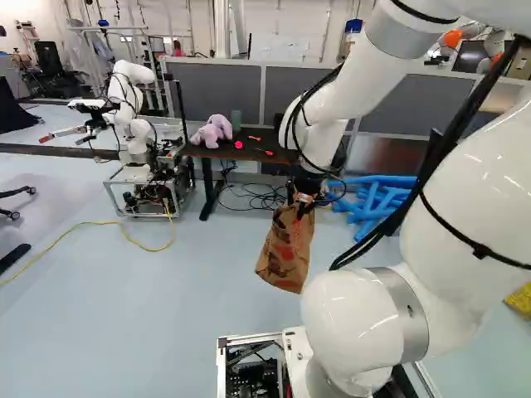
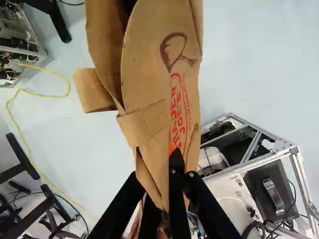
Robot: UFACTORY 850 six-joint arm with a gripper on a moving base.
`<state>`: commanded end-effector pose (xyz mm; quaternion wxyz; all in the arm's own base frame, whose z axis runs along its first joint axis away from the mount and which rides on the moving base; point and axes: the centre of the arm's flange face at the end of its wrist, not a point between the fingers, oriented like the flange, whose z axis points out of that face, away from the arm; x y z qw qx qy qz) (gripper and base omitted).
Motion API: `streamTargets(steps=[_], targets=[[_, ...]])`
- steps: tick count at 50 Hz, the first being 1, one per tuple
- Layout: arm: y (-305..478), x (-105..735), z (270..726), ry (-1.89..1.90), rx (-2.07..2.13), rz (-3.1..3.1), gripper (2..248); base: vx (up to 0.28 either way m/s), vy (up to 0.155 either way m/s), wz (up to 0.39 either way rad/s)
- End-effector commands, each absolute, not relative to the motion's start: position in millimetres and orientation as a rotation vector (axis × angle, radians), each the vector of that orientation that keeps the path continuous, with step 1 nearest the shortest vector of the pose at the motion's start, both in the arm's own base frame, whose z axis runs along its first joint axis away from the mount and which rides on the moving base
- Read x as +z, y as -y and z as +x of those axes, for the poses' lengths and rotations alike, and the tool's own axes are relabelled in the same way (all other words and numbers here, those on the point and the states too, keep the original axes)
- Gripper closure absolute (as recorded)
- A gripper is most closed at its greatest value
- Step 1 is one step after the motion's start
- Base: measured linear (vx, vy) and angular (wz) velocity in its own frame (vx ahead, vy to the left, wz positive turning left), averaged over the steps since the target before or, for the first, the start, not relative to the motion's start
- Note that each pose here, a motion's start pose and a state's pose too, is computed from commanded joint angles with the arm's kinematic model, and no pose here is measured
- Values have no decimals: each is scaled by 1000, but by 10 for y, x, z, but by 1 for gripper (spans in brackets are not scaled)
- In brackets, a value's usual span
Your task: Pick up the bag on the ground and place it on the table
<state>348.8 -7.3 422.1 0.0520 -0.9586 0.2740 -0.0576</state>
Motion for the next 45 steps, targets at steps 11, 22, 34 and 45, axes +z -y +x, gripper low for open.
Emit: streamTargets(steps=[11,22,34,45], targets=[[68,4377,3498,-823,-182,-2914,227,0,0,0],[61,4533,3518,-814,-196,-2910,227,0,0,0],[53,4703,3539,-804,-206,-2906,227,0,0,0],[45,4862,3559,-796,-210,-2903,227,0,0,0]])
